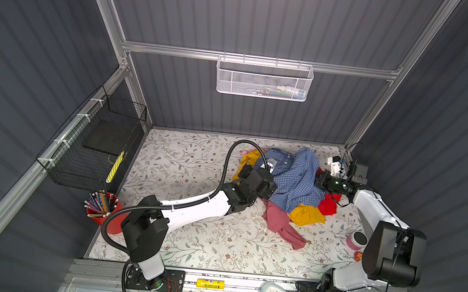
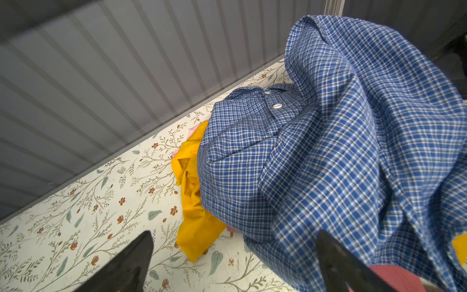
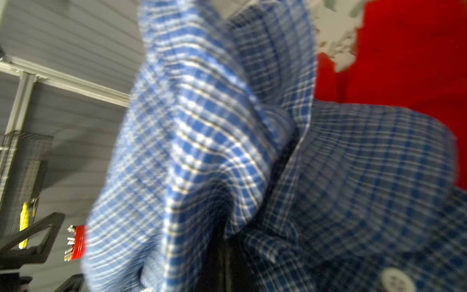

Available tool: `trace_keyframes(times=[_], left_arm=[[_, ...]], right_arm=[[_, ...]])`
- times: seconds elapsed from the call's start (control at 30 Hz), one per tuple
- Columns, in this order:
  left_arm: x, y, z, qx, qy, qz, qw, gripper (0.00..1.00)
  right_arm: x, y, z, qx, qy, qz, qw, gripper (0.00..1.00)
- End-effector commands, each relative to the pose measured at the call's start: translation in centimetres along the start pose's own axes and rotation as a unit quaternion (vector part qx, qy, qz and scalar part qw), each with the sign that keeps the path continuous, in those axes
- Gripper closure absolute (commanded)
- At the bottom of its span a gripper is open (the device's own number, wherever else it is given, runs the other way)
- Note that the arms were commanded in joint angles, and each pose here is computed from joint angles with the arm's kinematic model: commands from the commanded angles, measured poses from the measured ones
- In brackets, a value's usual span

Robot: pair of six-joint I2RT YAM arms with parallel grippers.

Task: Pick out a specific cloth from the pile
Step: 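Lift the shirt high with the right gripper while the left gripper rises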

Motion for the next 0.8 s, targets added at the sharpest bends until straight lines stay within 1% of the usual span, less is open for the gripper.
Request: trace_keyframes(times=[0.0, 0.17, 0.33, 0.53, 0.67, 0.73, 0.77], left_arm=[[0.8, -1.2, 2.3, 0.021, -0.036, -0.02, 0.999, 0.0], [0.9, -3.2, 5.0, 0.05, -0.051, -0.035, 0.997, 0.0], [0.3, -5.6, 8.1, 0.089, -0.066, -0.048, 0.993, 0.0], [-0.8, -8.7, 11.5, 0.143, -0.08, -0.062, 0.985, 0.0], [-1.5, -10.7, 13.3, 0.167, -0.079, -0.062, 0.981, 0.0], [-1.8, -11.7, 14.2, 0.185, -0.077, -0.061, 0.978, 0.0], [-1.9, -12.2, 14.6, 0.189, -0.077, -0.062, 0.977, 0.0]], right_arm=[[2.5, -3.0, 6.3, 0.039, -0.064, -0.051, 0.996, 1.0], [4.1, -6.1, 13.1, 0.068, -0.113, -0.099, 0.986, 1.0], [5.1, -8.0, 20.2, 0.104, -0.159, -0.121, 0.974, 1.0], [4.7, -7.9, 29.4, 0.18, -0.21, -0.119, 0.954, 1.0], [4.6, -7.7, 35.1, 0.23, -0.228, -0.117, 0.939, 1.0], [4.1, -7.3, 38.3, 0.26, -0.243, -0.106, 0.929, 1.0], [3.8, -6.9, 39.5, 0.269, -0.247, -0.097, 0.926, 1.0]])
Point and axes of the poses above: each gripper's point midway between its finger pads, its own y axis out along the fingers, its own z axis along the line the jaws close on, x = y × z, the point moved 3 cm from there along -y, back along the fingers, and after that the axes turned 1 degree about y, right-handed, at the moved point
